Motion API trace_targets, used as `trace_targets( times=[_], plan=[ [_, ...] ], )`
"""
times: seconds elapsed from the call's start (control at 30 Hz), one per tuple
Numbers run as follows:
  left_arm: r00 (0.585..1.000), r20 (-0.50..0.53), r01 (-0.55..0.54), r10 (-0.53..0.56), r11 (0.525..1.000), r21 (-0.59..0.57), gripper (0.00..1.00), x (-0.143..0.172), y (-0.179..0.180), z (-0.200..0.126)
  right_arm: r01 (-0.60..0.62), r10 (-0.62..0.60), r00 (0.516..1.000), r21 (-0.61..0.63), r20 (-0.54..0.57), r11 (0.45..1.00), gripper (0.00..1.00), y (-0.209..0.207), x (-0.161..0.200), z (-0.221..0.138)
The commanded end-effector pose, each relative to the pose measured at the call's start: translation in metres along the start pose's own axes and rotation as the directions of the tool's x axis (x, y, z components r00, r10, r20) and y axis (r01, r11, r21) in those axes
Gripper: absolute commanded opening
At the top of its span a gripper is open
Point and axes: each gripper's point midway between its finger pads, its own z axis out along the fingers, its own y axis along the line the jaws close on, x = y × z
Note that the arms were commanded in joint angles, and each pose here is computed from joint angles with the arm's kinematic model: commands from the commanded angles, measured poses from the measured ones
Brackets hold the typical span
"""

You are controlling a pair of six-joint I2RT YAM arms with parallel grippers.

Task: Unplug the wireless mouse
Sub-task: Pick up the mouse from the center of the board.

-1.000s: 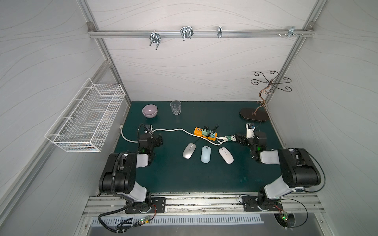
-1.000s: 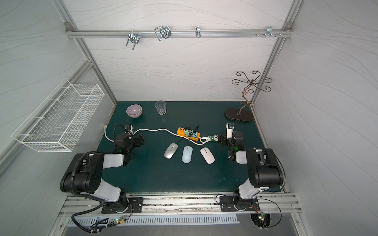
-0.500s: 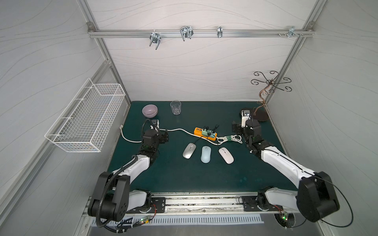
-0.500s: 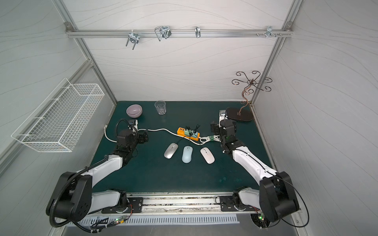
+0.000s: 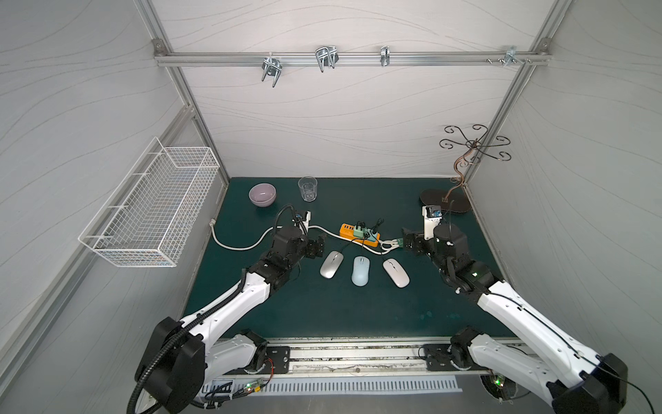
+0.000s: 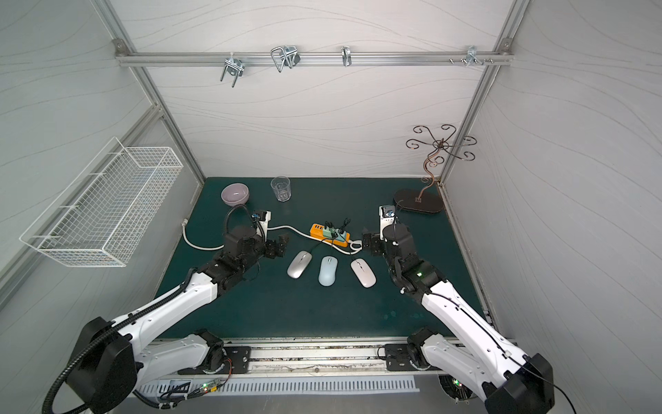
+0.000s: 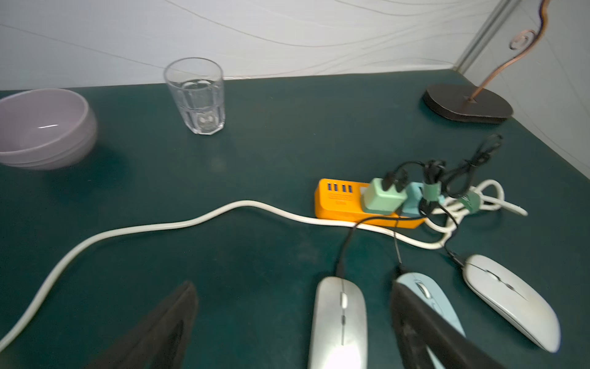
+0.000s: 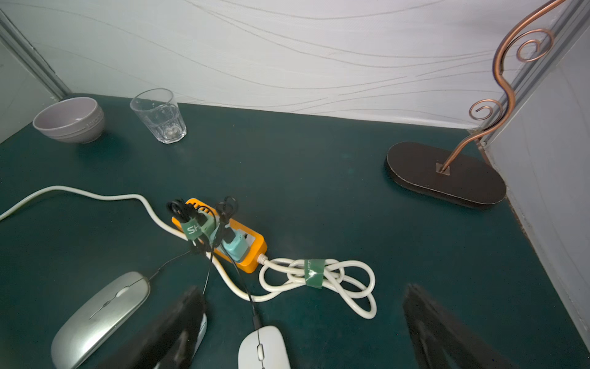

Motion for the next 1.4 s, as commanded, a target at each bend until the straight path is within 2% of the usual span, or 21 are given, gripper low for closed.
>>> trace_targets(
  times=[0.0,0.27,0.5,0.7,1.37],
  plan=[
    [0.994,-0.104,-0.028,0.032,0.999,0.039,0.95,0.015,-0.019,0.002,-0.017,0.016,0.997,-0.01,-0.073,1.0,0.99,0.003,0.018,0.0],
    [0.957,-0.245,-0.133,0.156,0.985,0.106,0.93,0.064,-0.038,0.016,-0.102,0.077,0.979,-0.129,-0.19,0.986,0.99,0.029,0.029,-0.004],
    [0.918,-0.33,-0.175,0.221,0.971,0.163,0.92,0.093,-0.045,0.035,-0.129,0.085,0.961,-0.156,-0.264,0.979,0.99,0.036,0.045,-0.008],
    [0.861,-0.438,-0.177,0.259,0.959,0.221,0.82,0.116,-0.057,0.047,-0.122,0.083,0.955,-0.123,-0.285,0.985,0.99,0.03,0.054,-0.005],
    [0.839,-0.472,-0.231,0.271,0.963,0.141,0.82,0.13,-0.044,0.064,-0.123,0.079,0.945,-0.12,-0.317,0.985,0.99,0.029,0.065,-0.006]
  ],
)
